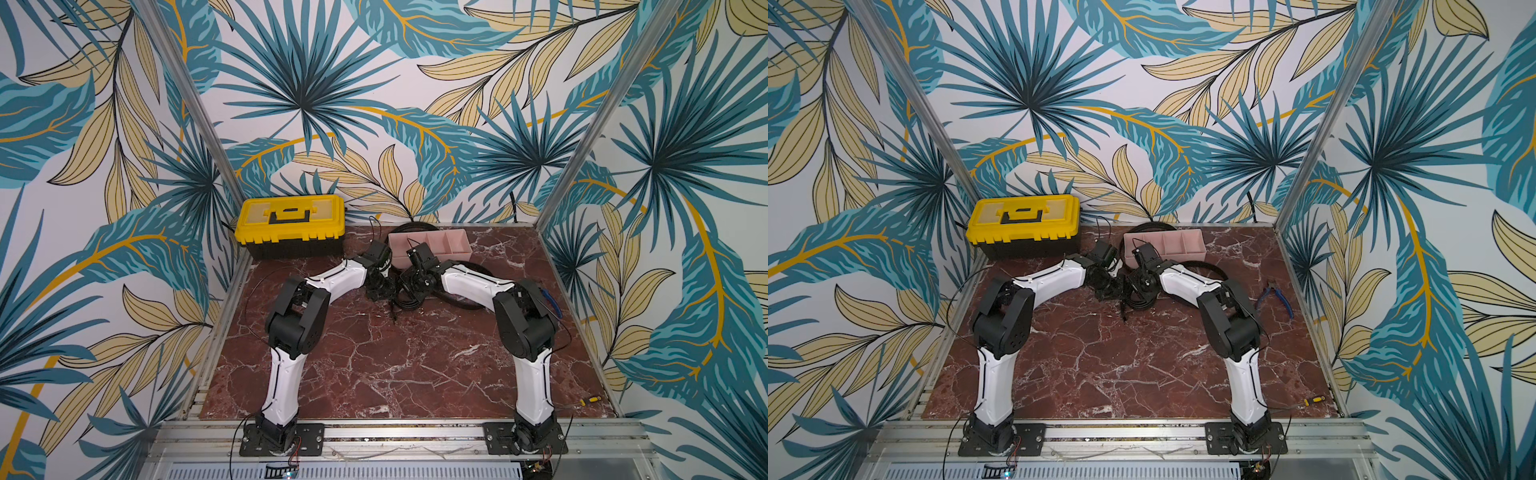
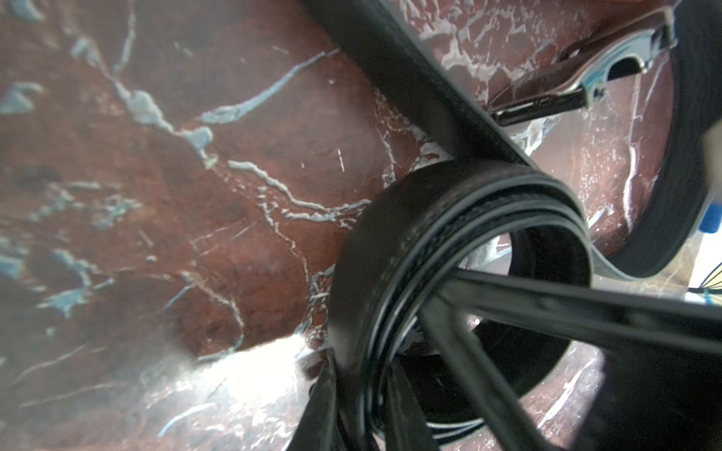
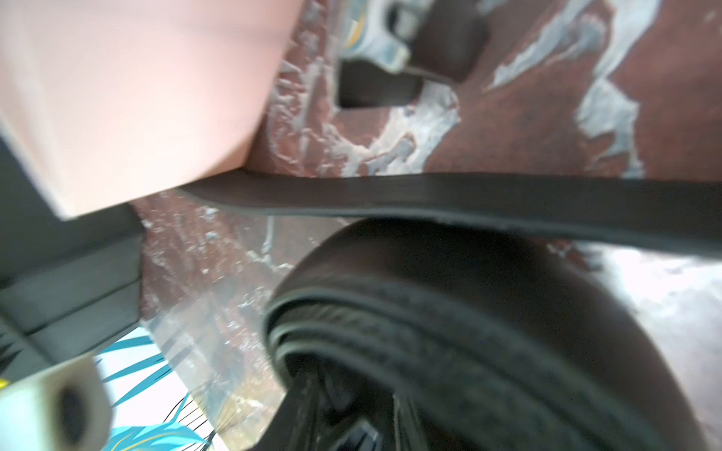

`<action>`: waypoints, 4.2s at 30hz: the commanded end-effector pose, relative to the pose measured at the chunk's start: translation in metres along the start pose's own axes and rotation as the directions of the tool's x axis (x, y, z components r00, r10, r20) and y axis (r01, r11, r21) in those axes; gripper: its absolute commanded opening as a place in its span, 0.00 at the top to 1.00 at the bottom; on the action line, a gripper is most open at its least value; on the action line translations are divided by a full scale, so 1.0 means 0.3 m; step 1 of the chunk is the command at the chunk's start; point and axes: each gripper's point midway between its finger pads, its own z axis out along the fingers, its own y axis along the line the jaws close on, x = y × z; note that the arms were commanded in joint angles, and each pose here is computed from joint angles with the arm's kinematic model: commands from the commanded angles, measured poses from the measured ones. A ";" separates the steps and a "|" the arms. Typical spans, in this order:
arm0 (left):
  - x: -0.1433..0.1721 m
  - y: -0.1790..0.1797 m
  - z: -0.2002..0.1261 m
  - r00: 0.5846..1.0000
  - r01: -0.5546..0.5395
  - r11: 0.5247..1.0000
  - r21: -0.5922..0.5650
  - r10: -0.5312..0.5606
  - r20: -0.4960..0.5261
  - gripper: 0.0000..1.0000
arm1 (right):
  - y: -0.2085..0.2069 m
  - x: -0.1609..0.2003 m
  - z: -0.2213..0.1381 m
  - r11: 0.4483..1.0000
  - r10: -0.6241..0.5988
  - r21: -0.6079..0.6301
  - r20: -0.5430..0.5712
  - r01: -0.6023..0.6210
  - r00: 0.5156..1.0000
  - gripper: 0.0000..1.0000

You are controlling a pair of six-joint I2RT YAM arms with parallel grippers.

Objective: Place the belts into the storage roll
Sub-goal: Pick up the belt from the center of the board.

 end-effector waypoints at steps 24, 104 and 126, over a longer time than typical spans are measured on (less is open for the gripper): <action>0.018 0.084 0.069 0.971 -0.235 0.961 -0.143 0.227 -0.072 1.00 | 0.027 -0.052 -0.152 0.998 -0.044 0.044 -0.055 0.046 0.998 0.54; -0.311 -0.206 -0.739 0.779 -0.468 0.869 0.161 0.319 0.539 0.05 | 0.649 -0.025 -0.493 0.590 -0.355 -0.806 -0.208 0.046 0.911 1.00; -0.351 -0.196 -0.583 0.827 -0.445 0.889 0.111 0.361 0.431 0.53 | 0.694 -0.071 -0.440 0.574 -0.328 -0.819 -0.231 -0.002 0.916 1.00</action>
